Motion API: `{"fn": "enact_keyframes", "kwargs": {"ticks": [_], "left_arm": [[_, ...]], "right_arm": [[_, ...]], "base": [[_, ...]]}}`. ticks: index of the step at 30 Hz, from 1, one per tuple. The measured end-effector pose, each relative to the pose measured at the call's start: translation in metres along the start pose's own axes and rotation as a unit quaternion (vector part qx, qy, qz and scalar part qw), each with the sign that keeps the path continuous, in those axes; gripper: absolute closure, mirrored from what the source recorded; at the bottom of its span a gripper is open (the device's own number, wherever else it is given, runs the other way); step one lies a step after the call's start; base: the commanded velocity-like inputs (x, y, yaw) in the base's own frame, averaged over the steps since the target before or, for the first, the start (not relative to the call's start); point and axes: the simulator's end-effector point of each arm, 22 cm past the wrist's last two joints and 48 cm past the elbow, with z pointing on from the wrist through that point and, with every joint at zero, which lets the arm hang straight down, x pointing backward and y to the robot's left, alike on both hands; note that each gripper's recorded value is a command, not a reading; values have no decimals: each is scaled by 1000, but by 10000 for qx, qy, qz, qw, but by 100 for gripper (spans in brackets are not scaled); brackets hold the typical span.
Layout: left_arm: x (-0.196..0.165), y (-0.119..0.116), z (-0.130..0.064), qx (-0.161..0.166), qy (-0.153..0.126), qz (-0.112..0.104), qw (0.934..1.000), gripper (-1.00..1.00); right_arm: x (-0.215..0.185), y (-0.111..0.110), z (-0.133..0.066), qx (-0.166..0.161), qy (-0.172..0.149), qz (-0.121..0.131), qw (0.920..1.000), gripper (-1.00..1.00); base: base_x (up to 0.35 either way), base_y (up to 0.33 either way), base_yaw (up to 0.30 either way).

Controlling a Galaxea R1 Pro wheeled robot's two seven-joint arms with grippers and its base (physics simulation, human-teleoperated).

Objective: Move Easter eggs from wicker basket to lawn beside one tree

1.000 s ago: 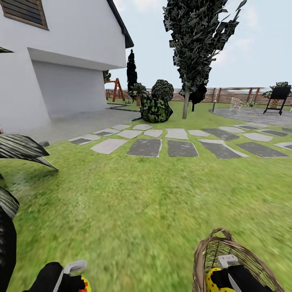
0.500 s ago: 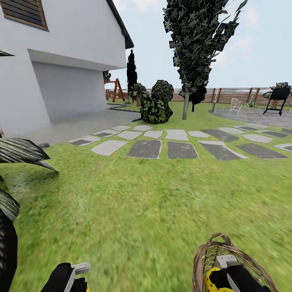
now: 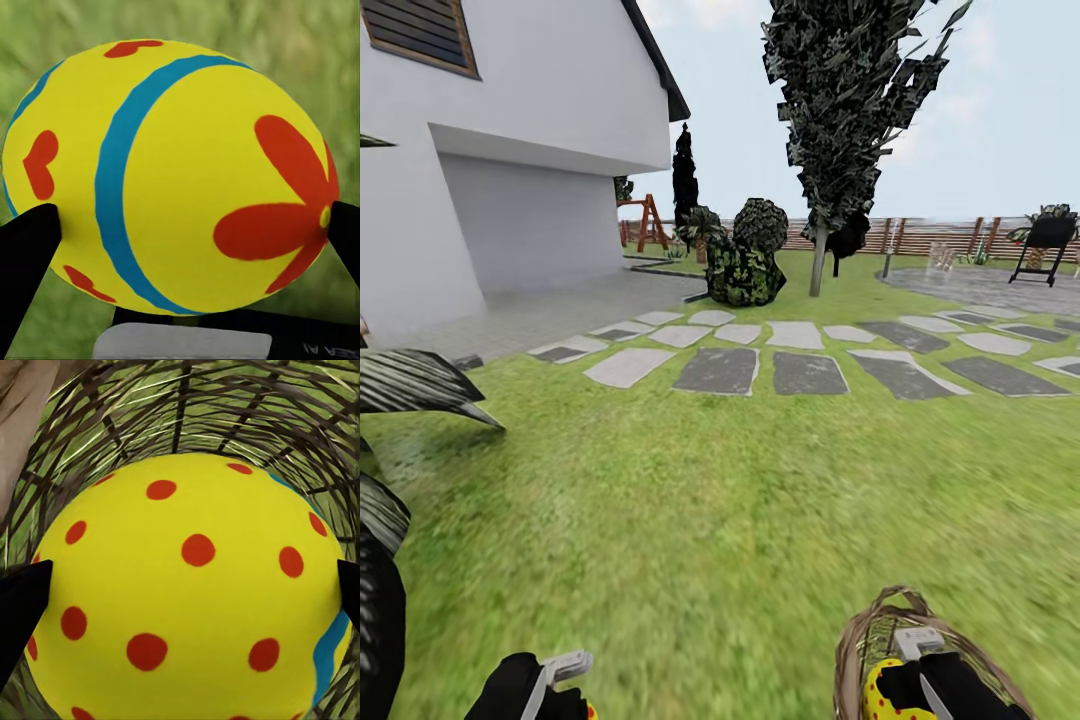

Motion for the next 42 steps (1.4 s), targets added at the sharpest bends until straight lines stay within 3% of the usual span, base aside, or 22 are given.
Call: {"fn": "enact_keyframes", "kwargs": {"ticks": [26, 42], "left_arm": [[-14, -7, -50, 28, 25, 0, 10000, 100], [-15, -22, -49, 131, -59, 33, 9999, 100]], "right_arm": [[-27, -5, -46, -8, 11, -5, 10000, 100], [-26, -3, -45, -15, 27, -9, 10000, 100]], "base": [[0, 0, 0], [-150, -41, 0]]}}
